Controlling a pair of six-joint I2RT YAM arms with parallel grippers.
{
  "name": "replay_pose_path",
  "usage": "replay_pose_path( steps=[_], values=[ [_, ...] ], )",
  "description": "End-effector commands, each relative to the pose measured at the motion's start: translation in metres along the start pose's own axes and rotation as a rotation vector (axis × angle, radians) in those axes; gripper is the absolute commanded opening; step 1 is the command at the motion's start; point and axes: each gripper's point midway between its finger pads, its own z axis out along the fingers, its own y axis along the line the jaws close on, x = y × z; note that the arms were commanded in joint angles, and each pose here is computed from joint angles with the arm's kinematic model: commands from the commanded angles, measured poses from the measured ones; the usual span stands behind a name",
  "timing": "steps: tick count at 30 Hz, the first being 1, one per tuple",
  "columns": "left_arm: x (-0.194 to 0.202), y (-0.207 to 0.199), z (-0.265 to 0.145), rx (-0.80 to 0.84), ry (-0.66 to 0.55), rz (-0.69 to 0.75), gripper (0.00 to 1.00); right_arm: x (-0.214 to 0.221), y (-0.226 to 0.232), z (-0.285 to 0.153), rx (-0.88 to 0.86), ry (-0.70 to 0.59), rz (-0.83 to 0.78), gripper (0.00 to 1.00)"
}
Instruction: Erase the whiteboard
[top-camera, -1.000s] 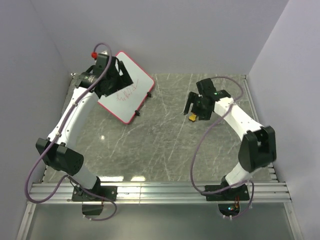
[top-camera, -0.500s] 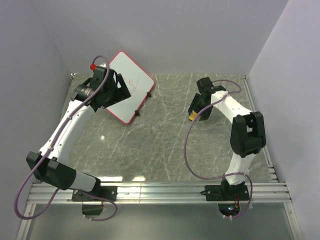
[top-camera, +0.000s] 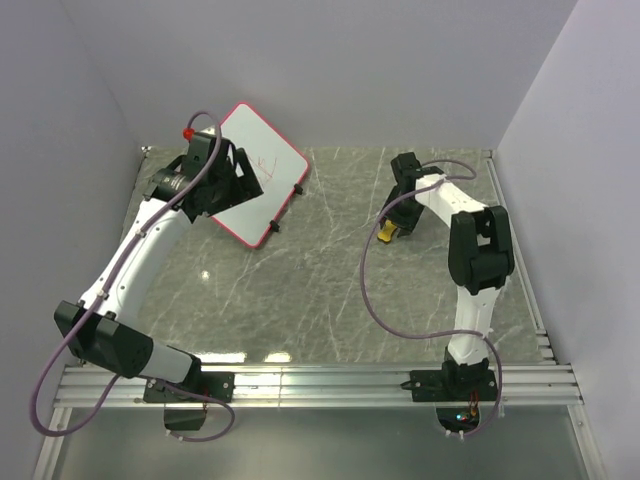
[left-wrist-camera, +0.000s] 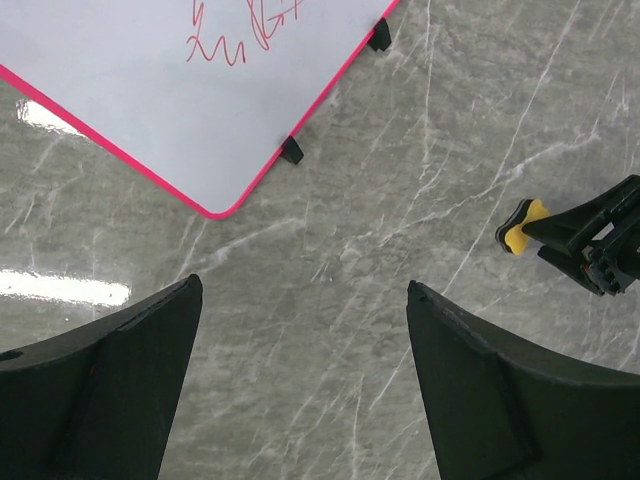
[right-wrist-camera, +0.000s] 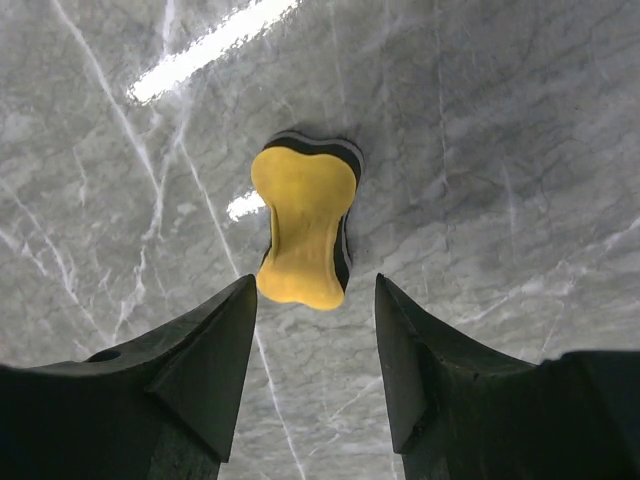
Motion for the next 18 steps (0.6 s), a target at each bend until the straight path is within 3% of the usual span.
replay_pose_path(
  steps=[1,10,13,18],
  values=[
    [-0.001,-0.008,0.004,0.031,0.002,0.019,0.88,-0.020,0.009,0.000,-0.006,-0.058,0.010,0.58],
    [-0.018,-0.014,0.012,0.013,-0.019,0.064,0.89,-0.019,0.004,0.027,0.031,-0.038,0.002,0.50],
    [-0.032,-0.019,0.016,-0.007,-0.037,0.092,0.89,-0.015,0.000,0.031,0.036,-0.028,0.003,0.43],
    [-0.075,-0.007,0.029,-0.076,-0.127,0.048,0.91,-0.009,-0.006,0.033,0.047,-0.015,0.000,0.22]
  ],
)
